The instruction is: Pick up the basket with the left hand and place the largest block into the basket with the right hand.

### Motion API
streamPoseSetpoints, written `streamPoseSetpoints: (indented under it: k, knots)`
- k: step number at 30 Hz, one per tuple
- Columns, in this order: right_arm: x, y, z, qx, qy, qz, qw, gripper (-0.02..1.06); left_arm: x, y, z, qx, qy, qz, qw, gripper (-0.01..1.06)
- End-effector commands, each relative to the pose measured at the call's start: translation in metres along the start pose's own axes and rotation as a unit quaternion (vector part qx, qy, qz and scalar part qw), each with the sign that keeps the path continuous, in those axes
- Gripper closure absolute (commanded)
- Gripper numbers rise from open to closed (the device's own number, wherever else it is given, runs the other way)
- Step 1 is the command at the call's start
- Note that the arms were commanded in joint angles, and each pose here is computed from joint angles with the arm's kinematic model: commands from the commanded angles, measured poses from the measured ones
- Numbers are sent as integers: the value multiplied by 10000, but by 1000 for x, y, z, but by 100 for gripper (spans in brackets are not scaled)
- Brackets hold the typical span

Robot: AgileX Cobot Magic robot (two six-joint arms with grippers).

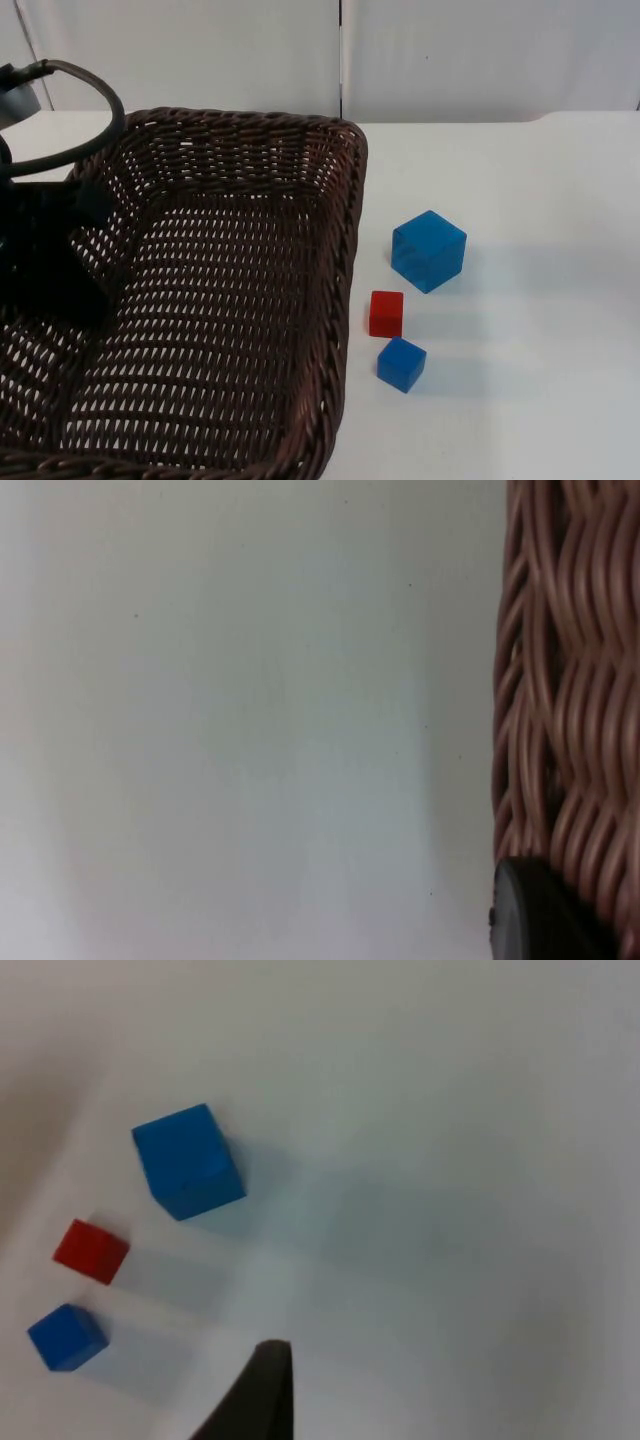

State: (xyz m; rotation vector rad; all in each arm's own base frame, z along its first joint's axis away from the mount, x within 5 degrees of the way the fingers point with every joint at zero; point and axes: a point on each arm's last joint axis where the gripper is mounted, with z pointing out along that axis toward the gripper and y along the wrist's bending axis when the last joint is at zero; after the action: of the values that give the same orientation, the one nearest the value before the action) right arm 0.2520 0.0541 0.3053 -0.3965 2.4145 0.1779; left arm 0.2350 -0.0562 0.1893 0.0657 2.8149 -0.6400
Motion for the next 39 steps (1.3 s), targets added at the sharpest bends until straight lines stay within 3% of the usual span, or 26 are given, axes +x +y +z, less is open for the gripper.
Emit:
streamPoseSetpoints:
  k: [1,4,7,11,17,25,28,30,39]
  knots:
    - [-4,0,5,-118,-57,-70,9999,0,0,-3,-3,53,-59,-1,10000,105]
    - [-4,5,25,-461,135,11,9988,0,0,-2,-3,35,-71,12,10000,105]
    - [-2,11,38,-532,312,-115,9980,0,0,-2,-3,28,-69,19,10000,105]
    - [-2,32,65,-721,413,-596,9948,0,0,-2,-3,28,-69,19,10000,105]
    - [-2,57,98,-790,238,-956,9920,0,0,-2,-3,11,-60,41,10000,105]
    - [-2,68,135,-665,17,-1093,9918,0,0,-2,-3,11,-60,41,10000,105]
    - [-3,73,155,-687,150,-1536,9856,0,0,-2,-3,1,-80,42,10000,105]
    - [-4,76,161,-727,209,-1628,9838,0,-1,-2,-3,-7,-98,42,9999,105]
    - [-17,83,215,-889,650,-1649,9801,0,-1,-1,-3,-51,-131,71,9999,105]
